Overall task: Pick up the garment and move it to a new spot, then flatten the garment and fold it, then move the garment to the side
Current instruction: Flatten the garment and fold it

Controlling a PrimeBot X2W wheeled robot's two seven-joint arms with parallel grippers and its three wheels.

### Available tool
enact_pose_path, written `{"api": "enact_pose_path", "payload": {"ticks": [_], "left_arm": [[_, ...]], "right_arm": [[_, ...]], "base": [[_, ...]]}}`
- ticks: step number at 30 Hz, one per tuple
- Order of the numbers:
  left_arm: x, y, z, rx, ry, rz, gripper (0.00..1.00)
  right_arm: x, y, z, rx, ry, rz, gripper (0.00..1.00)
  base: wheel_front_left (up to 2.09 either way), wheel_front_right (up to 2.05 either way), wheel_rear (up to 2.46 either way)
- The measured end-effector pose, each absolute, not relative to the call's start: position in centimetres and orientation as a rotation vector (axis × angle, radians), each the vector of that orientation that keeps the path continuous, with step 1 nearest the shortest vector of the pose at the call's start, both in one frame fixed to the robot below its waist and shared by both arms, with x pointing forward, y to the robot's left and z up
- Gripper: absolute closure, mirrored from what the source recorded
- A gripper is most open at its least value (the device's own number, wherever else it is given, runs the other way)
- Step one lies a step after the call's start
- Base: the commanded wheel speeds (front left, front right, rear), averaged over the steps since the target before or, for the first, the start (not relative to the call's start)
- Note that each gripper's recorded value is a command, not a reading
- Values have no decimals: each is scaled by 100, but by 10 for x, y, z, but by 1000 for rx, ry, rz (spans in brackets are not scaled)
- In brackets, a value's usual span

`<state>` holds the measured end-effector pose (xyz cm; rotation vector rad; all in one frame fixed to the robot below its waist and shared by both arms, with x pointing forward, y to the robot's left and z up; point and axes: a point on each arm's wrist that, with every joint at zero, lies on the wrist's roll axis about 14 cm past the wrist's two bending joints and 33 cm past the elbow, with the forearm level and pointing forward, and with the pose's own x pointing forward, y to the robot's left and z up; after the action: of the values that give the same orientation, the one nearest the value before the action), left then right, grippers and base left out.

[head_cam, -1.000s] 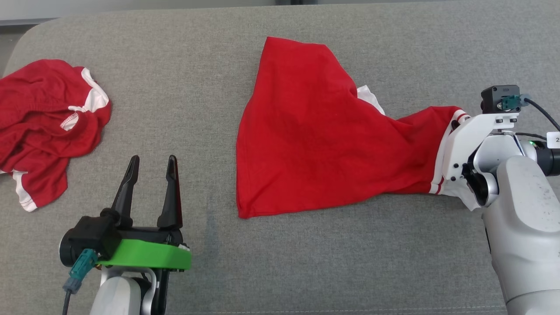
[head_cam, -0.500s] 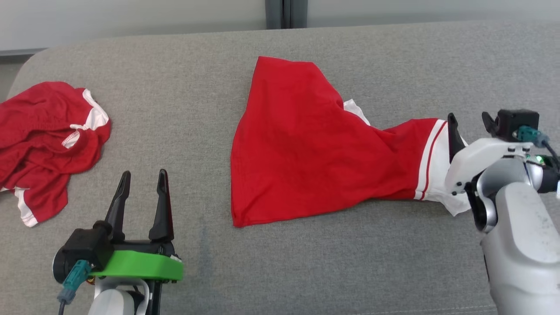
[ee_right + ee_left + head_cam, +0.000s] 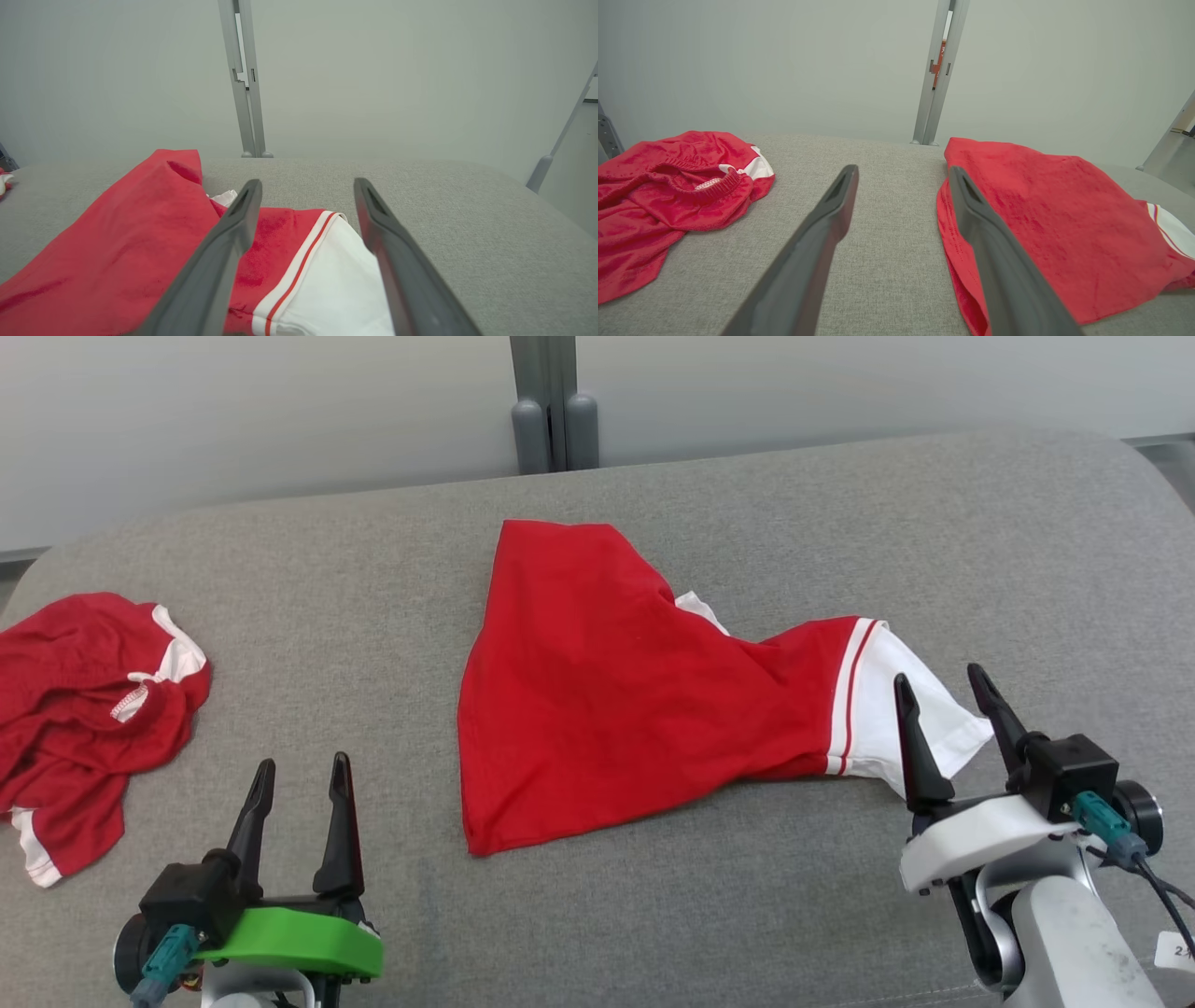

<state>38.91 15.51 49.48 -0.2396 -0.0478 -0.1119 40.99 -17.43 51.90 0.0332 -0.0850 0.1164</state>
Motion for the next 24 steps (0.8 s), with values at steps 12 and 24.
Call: {"api": "enact_pose_path", "payload": {"ticks": [12, 24], "left_arm": [[375, 148, 498, -237, -51, -136, 0], [369, 149, 491, -234, -32, -131, 0]], "right_arm": [[385, -175, 512, 76, -62, 94, 0], [382, -174, 506, 102, -39, 85, 0]], "base": [[0, 0, 0], [0, 0, 0]]}}
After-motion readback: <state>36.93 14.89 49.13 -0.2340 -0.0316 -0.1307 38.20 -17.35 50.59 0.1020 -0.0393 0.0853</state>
